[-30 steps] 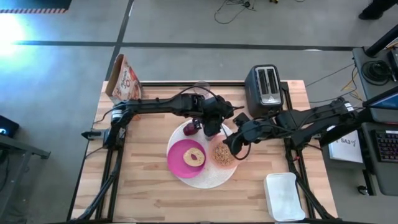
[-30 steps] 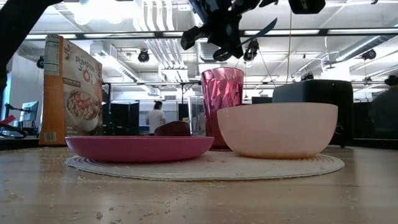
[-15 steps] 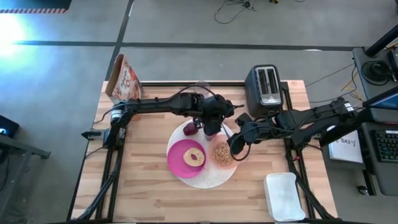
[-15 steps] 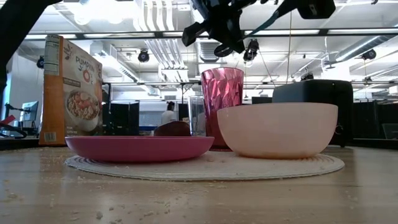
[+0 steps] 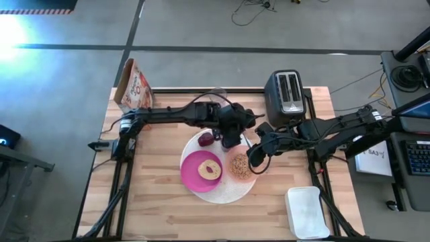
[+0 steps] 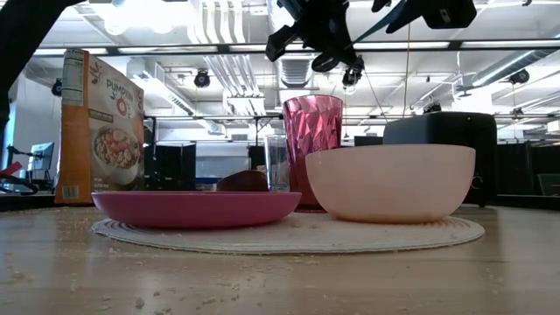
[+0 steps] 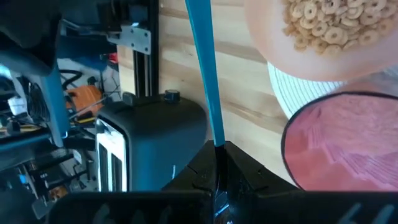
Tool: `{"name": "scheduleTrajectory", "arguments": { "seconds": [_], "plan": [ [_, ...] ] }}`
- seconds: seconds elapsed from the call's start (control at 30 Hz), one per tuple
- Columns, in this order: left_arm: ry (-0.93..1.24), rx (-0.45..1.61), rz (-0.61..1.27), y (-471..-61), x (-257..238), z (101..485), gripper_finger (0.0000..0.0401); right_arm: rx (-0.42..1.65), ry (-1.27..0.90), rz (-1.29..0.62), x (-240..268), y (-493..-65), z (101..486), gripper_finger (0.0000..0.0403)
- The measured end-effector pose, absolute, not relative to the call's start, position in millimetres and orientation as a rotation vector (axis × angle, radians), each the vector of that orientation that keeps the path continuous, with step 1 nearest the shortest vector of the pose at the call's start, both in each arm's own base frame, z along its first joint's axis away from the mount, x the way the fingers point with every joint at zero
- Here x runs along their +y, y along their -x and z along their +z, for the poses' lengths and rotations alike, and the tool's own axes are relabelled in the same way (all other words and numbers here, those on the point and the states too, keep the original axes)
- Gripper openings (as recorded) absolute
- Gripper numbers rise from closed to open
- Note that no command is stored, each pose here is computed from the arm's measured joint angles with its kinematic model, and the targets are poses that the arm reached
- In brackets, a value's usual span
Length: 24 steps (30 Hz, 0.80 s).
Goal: Arrange a breakfast setting
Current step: Put the blue spoon to the right of the white tablemat
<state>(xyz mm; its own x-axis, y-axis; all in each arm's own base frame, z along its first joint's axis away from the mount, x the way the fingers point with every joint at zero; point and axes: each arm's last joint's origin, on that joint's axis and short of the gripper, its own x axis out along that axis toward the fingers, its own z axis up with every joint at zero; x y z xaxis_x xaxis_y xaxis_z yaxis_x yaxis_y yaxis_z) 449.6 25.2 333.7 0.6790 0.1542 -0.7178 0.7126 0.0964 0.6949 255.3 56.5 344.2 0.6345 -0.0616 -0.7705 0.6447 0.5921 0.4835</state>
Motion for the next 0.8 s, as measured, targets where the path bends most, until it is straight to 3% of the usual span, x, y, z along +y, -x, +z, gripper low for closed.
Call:
{"name": "scheduleTrajectory", "arguments": {
  "seconds": [0.23,0.6,0.8],
  "plan": [
    [-1.449,0.757,-0.473,-450.6,24.3,334.5,0.0,0.784,-0.844,-0.469,55.8,-255.5,344.1,0.0126],
    [-1.443,0.744,-0.457,-451.5,23.2,336.9,0.0,0.792,-0.843,-0.49,53.5,-255.0,342.5,0.0017],
    [-1.441,0.737,-0.449,-452.1,22.4,337.5,0.0,0.813,-0.833,-0.508,52.9,-252.9,340.8,0.001]
  ]
}}
